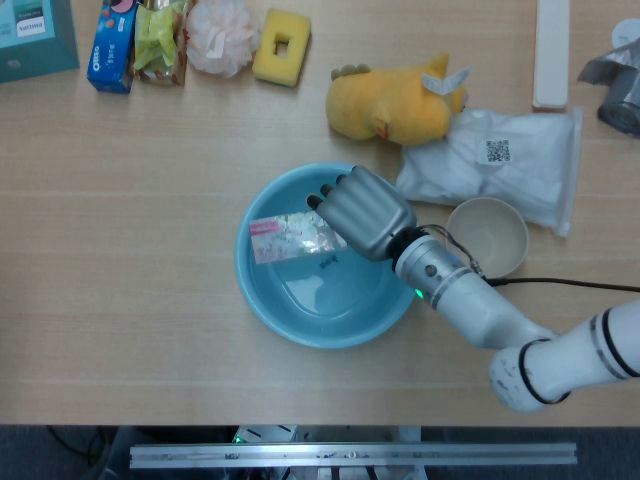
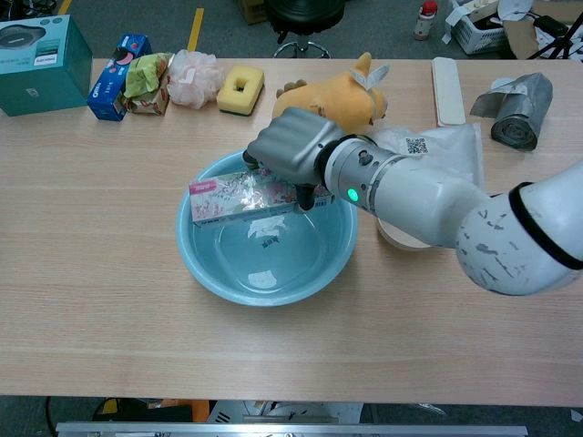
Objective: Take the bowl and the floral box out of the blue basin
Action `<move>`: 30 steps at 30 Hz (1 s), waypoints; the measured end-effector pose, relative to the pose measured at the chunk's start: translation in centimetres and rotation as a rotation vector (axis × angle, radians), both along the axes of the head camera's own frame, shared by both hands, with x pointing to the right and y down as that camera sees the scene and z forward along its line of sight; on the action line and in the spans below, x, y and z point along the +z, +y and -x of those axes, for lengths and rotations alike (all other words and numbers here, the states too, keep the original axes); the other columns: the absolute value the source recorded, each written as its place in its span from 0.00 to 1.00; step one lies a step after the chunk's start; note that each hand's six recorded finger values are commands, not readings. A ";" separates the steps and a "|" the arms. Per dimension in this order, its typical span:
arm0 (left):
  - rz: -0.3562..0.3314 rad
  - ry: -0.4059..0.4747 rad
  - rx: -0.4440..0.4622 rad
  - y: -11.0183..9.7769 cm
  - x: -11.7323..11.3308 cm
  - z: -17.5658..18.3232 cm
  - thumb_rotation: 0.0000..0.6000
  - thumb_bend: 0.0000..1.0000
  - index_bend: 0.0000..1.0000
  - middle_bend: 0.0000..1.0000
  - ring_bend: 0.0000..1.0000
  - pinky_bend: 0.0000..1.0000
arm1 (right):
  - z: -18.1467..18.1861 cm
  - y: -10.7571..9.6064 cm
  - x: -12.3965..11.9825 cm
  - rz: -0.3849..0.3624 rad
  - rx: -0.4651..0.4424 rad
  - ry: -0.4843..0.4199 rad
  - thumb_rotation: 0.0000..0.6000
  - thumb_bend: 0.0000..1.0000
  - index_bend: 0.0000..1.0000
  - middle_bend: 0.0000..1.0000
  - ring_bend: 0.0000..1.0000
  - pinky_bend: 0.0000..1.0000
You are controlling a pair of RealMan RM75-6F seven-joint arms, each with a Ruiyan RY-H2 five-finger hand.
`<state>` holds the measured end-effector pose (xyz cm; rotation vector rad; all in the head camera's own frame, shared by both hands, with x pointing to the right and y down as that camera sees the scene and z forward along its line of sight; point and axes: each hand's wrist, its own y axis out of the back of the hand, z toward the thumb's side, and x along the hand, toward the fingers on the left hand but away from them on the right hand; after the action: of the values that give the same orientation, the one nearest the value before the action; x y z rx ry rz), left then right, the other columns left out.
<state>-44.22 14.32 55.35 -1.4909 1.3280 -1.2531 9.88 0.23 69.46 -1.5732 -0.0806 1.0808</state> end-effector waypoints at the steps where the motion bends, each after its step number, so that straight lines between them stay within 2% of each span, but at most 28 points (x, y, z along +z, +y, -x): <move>1: -0.001 -0.001 0.000 0.0 0.0 0.0 1.00 0.24 0.36 0.28 0.19 0.16 | -0.2 -0.3 -0.3 -0.004 0.007 -0.008 1.00 0.41 0.55 0.47 0.48 0.70; 7: -0.002 -0.002 0.004 -0.2 0.0 -0.1 1.00 0.24 0.36 0.28 0.19 0.16 | -4.4 -2.8 -3.2 -0.055 0.088 -0.049 1.00 0.41 0.55 0.47 0.48 0.70; 12: -0.001 -0.002 0.011 -0.3 0.0 -0.4 1.00 0.24 0.36 0.28 0.19 0.16 | -9.9 -4.5 -4.3 -0.095 0.167 -0.020 1.00 0.41 0.55 0.47 0.48 0.70; 16: 0.000 0.000 0.020 -0.4 0.1 -0.8 1.00 0.24 0.36 0.28 0.19 0.16 | -13.6 -4.9 -3.9 -0.102 0.201 0.031 1.00 0.41 0.55 0.47 0.48 0.70; 23: 0.006 -0.003 0.031 -0.5 0.1 -1.3 1.00 0.24 0.36 0.28 0.19 0.16 | -15.8 -5.7 -2.1 -0.121 0.212 0.088 1.00 0.41 0.54 0.47 0.47 0.69; 26: 0.006 -0.006 0.034 -0.5 0.1 -1.4 1.00 0.24 0.36 0.28 0.19 0.16 | -15.7 -5.7 -0.7 -0.115 0.207 0.101 1.00 0.40 0.48 0.42 0.42 0.66; 30: 0.008 -0.007 0.036 -0.6 0.1 -1.5 1.00 0.24 0.36 0.28 0.19 0.16 | -14.6 -5.1 1.0 -0.082 0.191 0.113 1.00 0.37 0.30 0.30 0.29 0.56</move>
<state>-42.76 13.70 55.41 -1.5080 1.2880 -1.2409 24.47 -4.92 70.43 -1.4494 -0.1997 1.2974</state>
